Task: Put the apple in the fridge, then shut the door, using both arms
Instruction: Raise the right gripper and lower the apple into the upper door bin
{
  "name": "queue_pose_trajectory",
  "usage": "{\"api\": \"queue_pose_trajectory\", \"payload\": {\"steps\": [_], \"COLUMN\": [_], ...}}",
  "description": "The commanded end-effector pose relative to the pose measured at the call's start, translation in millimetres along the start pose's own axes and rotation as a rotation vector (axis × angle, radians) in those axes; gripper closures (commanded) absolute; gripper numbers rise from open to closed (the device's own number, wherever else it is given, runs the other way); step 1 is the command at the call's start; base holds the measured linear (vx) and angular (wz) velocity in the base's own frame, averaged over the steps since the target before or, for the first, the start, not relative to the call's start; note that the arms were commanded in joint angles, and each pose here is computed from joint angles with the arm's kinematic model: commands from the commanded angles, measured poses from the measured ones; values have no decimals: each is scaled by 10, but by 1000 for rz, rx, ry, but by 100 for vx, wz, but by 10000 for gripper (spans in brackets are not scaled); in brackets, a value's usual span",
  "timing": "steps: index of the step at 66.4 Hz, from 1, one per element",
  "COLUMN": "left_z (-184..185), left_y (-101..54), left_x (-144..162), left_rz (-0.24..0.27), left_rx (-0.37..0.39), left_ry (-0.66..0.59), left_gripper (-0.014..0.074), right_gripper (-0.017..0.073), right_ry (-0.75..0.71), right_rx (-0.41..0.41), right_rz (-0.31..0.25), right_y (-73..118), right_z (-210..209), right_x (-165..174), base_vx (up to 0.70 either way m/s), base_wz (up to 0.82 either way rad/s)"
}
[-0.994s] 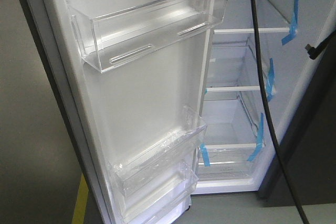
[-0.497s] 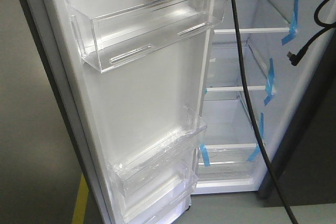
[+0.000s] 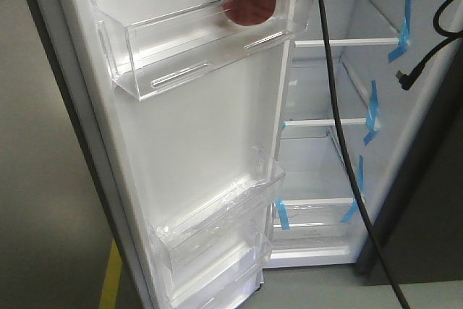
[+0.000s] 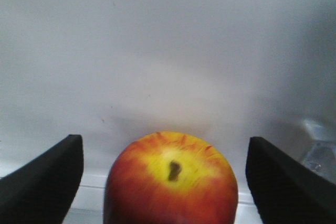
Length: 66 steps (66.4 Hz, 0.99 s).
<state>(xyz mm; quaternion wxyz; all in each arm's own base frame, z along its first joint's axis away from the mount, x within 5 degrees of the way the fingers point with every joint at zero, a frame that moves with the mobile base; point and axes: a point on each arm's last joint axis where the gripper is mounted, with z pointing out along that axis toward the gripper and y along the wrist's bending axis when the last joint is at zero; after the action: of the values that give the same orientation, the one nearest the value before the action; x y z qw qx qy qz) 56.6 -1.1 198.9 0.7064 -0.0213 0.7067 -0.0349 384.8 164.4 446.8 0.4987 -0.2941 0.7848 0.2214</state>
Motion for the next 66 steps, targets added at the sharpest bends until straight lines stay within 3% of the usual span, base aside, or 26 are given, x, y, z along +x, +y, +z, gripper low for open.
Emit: {"api": "queue_pose_trajectory", "payload": {"steps": [1,18,30,41,51,66], "left_z": [-24,-24,-24,-24,-24,-24], "left_y": [-10,-10,-10,-10,-10,-10], "left_x": [-134,-134,-134,-134,-134,-134], "left_rz": [-6,-6,-6,-6,-6,-6], "left_rx": [9,9,9,9,9,9], "left_ry": [-106,-106,-106,-106,-106,-106], "left_gripper": [600,600,600,600,600,600], "right_gripper": [-81,-57,-8,37,57,57], "right_ry": [-118,-120,-122,-103,-124,-106], "right_rx": [31,22,3,37,72,133], "right_rz": [-12,-17,-41,-52,-28,0], "right_y": [74,122,284,415,501,664], "right_z": [-289,-388,-730,-1091,-1277,-1573], "right_x": [-236,-269,-357,-357,-115,524], "base_vx": [0,0,0,0,0,0], "base_wz": [0,0,0,0,0,0]}}
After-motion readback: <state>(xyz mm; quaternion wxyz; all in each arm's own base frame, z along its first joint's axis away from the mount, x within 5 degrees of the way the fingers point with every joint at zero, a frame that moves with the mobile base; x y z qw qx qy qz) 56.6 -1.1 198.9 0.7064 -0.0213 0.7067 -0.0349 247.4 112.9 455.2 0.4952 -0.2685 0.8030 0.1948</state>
